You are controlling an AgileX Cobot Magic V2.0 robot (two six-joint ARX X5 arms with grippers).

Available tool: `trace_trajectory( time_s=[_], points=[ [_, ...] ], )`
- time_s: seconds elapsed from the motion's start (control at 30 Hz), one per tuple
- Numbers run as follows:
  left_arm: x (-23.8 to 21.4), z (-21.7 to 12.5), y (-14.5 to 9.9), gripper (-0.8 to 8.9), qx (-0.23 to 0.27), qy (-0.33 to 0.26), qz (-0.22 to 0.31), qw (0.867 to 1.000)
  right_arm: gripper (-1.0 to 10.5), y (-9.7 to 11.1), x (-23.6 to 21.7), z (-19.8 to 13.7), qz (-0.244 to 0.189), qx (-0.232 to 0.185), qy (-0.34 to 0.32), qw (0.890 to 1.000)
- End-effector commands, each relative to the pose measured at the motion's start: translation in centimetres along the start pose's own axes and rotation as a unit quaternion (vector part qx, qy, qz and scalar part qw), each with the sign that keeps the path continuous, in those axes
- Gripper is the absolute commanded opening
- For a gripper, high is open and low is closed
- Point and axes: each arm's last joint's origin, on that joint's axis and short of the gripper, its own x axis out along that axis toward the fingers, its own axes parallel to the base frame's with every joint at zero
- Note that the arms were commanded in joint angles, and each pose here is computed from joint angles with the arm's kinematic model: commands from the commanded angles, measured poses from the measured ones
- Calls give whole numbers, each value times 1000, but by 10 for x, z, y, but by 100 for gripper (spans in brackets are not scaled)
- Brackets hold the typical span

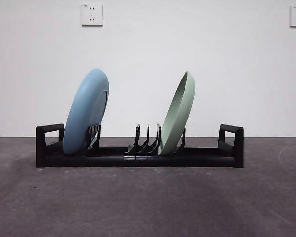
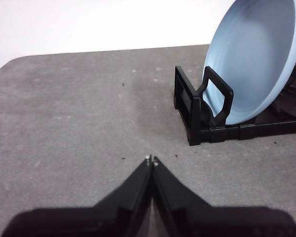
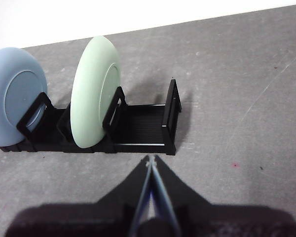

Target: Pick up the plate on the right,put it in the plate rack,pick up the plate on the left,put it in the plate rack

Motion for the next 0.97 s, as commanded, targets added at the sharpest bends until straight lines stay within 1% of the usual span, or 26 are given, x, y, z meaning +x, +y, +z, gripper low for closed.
trace_trajectory(
  time_s=[0.03, 0.9, 0.93, 0.97],
  points=[
    [1, -5, 0, -4, 0, 6, -2, 1000, 1, 0, 1, -1, 1, 4, 0, 1000],
    [1, -4, 0, -4, 0, 4, -1, 1000, 1, 0, 1, -1, 1, 3, 0, 1000],
    [1, -4, 0, -4, 0, 4, -1, 1000, 1, 0, 1, -1, 0, -2, 0, 1000],
    [1, -4, 0, -4, 0, 4, -1, 1000, 1, 0, 1, -1, -2, -18, -1, 1000]
  ],
)
